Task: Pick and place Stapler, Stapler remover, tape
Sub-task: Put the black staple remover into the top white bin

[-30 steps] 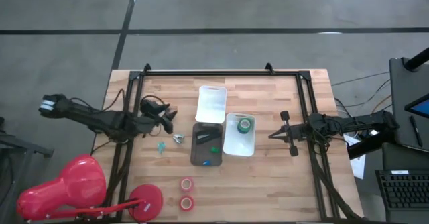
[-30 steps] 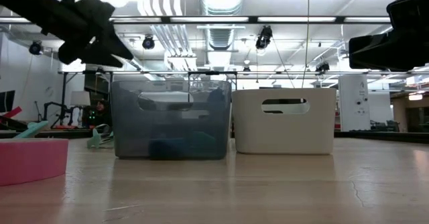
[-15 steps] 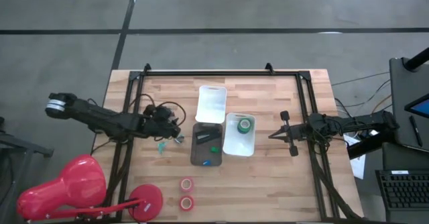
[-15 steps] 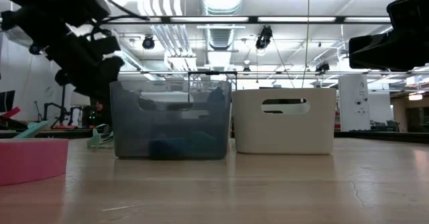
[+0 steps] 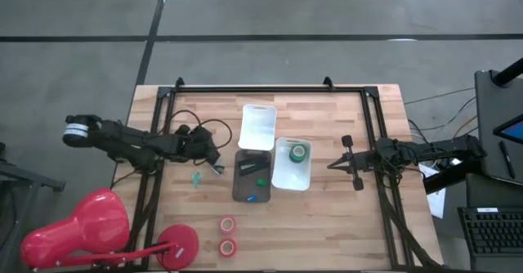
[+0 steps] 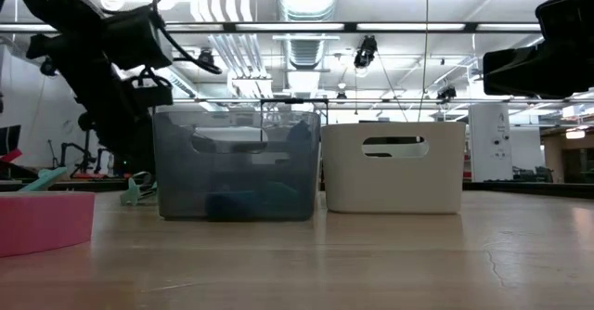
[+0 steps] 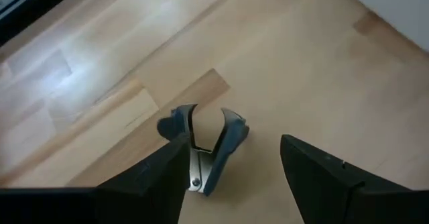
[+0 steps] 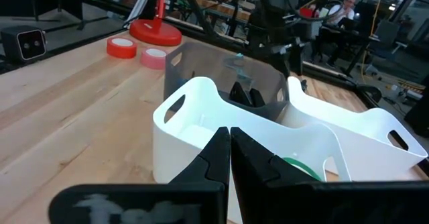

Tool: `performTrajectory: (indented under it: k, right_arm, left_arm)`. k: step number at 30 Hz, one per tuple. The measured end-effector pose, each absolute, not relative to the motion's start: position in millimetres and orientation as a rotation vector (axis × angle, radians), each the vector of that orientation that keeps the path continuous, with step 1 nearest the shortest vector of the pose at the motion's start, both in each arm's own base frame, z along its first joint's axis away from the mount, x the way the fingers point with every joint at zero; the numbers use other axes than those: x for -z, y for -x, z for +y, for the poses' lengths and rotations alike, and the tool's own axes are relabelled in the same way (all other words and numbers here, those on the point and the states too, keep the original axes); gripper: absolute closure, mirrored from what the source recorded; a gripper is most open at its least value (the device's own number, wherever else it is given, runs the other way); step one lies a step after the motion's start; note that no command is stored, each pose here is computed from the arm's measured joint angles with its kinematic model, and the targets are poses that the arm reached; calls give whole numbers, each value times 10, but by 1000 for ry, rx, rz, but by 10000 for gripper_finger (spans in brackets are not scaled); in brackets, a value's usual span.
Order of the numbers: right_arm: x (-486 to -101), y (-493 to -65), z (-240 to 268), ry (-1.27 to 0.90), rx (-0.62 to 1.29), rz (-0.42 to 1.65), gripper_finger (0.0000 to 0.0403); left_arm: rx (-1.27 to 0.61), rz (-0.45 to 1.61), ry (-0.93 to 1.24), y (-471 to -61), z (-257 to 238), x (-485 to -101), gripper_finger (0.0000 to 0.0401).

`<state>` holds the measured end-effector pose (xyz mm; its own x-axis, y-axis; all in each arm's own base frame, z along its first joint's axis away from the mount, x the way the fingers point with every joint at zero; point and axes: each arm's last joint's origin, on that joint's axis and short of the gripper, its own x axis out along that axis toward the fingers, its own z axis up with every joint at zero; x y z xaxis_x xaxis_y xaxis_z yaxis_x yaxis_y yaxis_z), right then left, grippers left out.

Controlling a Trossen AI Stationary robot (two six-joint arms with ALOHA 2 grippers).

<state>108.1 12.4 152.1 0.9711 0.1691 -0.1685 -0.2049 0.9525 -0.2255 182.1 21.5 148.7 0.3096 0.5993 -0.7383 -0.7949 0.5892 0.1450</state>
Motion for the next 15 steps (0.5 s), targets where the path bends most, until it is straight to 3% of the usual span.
performTrajectory:
  k: [10, 15]
  right_arm:
    - [-1521, -1081, 124, 244, -190, 149, 394]
    - [-1522, -1081, 124, 244, -190, 148, 394]
  left_arm:
    - [-950, 867, 222, -1856, 234, -1426, 170]
    - [-958, 889, 208, -1866, 237, -1383, 201]
